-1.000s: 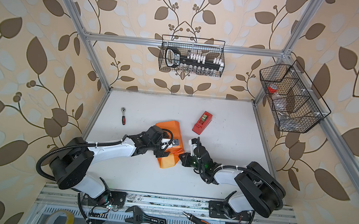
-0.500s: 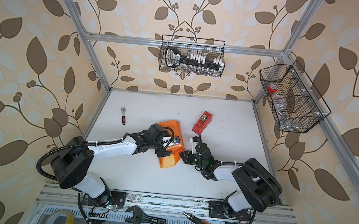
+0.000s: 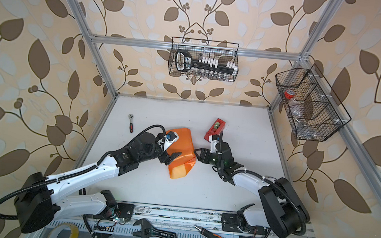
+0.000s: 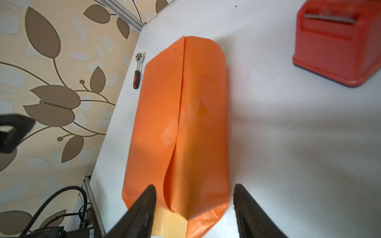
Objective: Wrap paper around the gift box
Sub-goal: 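Release the box with both grippers and draw the left gripper back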
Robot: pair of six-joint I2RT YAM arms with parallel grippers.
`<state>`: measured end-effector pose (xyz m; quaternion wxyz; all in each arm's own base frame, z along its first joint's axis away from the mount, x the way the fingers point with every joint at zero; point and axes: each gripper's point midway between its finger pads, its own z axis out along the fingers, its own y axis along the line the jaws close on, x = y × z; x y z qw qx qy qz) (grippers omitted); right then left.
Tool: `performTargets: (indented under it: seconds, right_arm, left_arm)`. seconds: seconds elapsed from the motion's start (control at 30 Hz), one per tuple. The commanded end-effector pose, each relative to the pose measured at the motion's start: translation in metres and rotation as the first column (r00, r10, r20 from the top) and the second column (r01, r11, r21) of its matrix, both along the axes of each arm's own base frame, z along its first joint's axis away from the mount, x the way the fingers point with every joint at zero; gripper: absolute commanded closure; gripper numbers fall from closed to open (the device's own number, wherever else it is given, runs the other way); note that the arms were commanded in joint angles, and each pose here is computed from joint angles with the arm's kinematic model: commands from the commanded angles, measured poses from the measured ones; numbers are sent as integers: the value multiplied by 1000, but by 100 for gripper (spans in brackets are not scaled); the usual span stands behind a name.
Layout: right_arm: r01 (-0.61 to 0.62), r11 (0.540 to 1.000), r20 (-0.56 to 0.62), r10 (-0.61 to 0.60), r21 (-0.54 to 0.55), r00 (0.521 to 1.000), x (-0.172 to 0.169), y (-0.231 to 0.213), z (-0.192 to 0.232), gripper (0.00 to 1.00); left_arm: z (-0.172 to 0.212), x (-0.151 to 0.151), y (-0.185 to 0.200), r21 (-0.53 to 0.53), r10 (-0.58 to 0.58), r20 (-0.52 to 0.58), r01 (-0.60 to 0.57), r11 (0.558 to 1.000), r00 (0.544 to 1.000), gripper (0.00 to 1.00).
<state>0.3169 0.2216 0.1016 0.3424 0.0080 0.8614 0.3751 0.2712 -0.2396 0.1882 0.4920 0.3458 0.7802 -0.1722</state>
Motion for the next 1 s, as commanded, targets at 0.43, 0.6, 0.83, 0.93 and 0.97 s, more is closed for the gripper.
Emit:
performTargets:
  seconds: [0.43, 0.6, 0.83, 0.93, 0.97]
  right_arm:
    - [-109, 990, -69, 116, 92, 991, -17, 42, -12, 39]
    - [-134, 986, -55, 140, 99, 989, -31, 52, -7, 39]
    - [-81, 997, 4, 81, -6, 997, -26, 23, 5, 36]
    - [-59, 994, 57, 64, -94, 996, -30, 11, 16, 36]
    - [-61, 990, 73, 70, -125, 995, -34, 10, 19, 36]
  left_arm:
    - [-114, -50, 98, -81, 472, -536, -599, 796, 700, 35]
    - [-125, -56, 96, -45, 467, -582, -600, 799, 665, 48]
    - [-134, -60, 82, -65, 408, -643, -577, 814, 648, 60]
    - [-135, -55, 75, -82, 389, -646, -567, 819, 656, 63]
    - [-134, -53, 73, -89, 384, -643, -563, 821, 662, 64]
